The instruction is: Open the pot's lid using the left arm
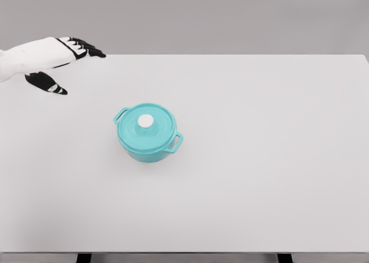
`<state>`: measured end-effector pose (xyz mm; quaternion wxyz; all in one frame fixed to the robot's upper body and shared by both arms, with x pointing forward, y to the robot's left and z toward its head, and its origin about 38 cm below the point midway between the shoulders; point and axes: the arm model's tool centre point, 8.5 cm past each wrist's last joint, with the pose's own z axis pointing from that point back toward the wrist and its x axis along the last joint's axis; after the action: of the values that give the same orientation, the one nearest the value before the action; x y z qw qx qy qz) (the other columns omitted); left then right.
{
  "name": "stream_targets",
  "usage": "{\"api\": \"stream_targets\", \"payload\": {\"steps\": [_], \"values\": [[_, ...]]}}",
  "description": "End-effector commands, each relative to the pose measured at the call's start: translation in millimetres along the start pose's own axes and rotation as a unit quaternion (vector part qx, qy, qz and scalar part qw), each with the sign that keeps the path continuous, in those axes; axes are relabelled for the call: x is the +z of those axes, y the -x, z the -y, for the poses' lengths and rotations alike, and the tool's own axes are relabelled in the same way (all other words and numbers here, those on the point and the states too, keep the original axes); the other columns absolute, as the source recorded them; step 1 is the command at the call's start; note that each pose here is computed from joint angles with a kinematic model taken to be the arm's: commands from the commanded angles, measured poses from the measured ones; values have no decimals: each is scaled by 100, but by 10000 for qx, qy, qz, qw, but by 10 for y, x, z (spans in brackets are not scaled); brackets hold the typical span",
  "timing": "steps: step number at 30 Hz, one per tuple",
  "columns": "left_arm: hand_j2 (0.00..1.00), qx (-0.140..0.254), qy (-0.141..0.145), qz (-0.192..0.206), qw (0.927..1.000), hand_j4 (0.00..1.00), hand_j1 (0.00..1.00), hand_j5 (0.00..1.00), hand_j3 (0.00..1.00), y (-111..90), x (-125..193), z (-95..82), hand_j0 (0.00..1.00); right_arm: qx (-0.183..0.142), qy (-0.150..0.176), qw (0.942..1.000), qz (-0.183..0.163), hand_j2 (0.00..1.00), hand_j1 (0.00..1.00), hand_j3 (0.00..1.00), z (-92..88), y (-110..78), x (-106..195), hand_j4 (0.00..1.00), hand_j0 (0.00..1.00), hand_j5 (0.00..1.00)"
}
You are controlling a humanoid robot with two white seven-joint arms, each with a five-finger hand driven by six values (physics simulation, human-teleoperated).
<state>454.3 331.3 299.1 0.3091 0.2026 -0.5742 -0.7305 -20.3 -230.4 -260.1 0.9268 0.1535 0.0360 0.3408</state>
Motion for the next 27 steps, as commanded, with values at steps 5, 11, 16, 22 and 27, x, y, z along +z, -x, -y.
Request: {"api": "stream_targets", "payload": {"steps": [5, 11, 16, 22, 27], "values": [[100, -63, 1025, 1218, 9872, 100, 100, 100, 100, -388, -519, 85, 100, 0, -1, 10000, 0, 100, 100, 100, 0, 1, 0, 100, 100, 100], [100, -565, 948, 2134, 9707, 100, 100, 100, 100, -1031, -751, -66, 100, 0, -1, 10000, 0, 100, 100, 100, 0, 1, 0, 100, 100, 100], [100, -696, 885, 2420, 9637, 100, 100, 100, 100, -1238, -751, -106, 100, 3, 4, 10000, 5, 100, 100, 100, 7, -7, 2, 100, 100, 100], [100, -933, 1206, 2303, 9611, 100, 100, 100, 100, -1240, -815, 74, 100, 0, -1, 10000, 0, 100, 100, 100, 0, 1, 0, 100, 100, 100], [100, -917, 1381, 2121, 9631, 100, 100, 100, 100, -1222, -866, 173, 100, 3, 4, 10000, 5, 100, 100, 100, 7, -7, 2, 100, 100, 100]]}}
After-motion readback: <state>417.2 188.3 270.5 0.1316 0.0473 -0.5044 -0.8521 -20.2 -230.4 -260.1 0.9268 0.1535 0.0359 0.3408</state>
